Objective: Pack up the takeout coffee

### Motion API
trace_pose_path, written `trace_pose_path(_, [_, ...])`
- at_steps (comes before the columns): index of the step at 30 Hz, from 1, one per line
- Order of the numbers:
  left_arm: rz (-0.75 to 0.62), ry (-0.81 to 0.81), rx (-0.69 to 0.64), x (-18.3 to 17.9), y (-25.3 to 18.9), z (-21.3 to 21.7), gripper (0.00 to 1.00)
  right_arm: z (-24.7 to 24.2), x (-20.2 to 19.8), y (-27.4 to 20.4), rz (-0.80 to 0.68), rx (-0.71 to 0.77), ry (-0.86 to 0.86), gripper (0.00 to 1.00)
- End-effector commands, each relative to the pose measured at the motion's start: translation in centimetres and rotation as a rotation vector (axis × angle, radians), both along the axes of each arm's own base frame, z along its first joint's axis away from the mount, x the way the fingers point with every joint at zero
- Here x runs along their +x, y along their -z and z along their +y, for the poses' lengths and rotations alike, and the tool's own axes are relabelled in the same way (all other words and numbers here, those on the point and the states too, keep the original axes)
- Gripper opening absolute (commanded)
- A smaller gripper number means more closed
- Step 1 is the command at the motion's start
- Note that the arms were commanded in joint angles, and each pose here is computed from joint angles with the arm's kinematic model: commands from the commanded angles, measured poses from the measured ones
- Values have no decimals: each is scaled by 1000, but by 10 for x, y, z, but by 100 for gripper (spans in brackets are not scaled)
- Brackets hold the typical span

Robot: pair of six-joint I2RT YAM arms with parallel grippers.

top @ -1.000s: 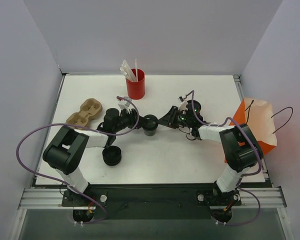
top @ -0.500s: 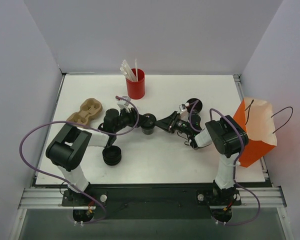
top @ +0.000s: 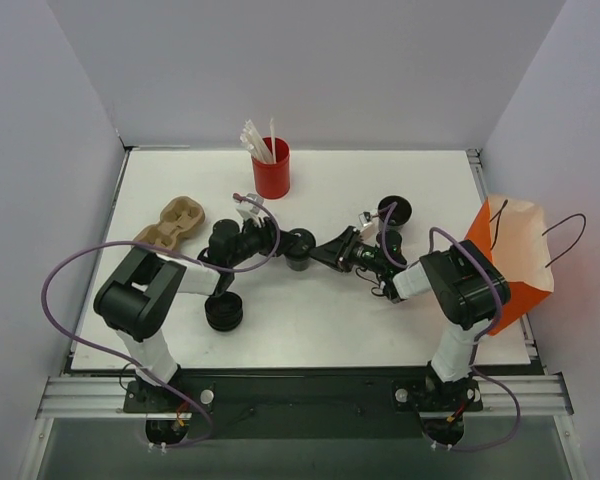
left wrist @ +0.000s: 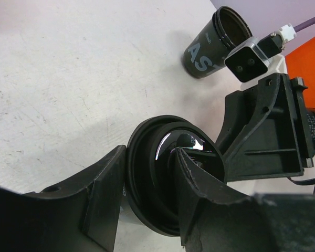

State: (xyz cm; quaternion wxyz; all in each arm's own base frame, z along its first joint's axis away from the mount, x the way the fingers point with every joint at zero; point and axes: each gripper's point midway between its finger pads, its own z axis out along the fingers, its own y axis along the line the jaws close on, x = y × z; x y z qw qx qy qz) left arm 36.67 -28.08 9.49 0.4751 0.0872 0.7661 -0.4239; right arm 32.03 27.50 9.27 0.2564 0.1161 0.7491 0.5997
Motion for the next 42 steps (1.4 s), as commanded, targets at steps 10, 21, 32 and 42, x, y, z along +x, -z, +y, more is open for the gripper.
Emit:
trace_pose_path(10, [524, 101, 358, -101, 155, 41, 49, -25, -8, -9, -76, -448, -73, 30])
trace_pose_path(21, [521, 134, 361, -101, 155, 38, 49, -35, 29, -20, -127, -601, -87, 35])
trace_pose_path(32, [518, 128, 364, -98, 155, 38, 49, -19, 41, -10, -128, -607, -174, 30])
trace_pose_path(42, [543, 101, 366, -98, 167, 40, 49, 5, 8, 23, 7, -520, -264, 24])
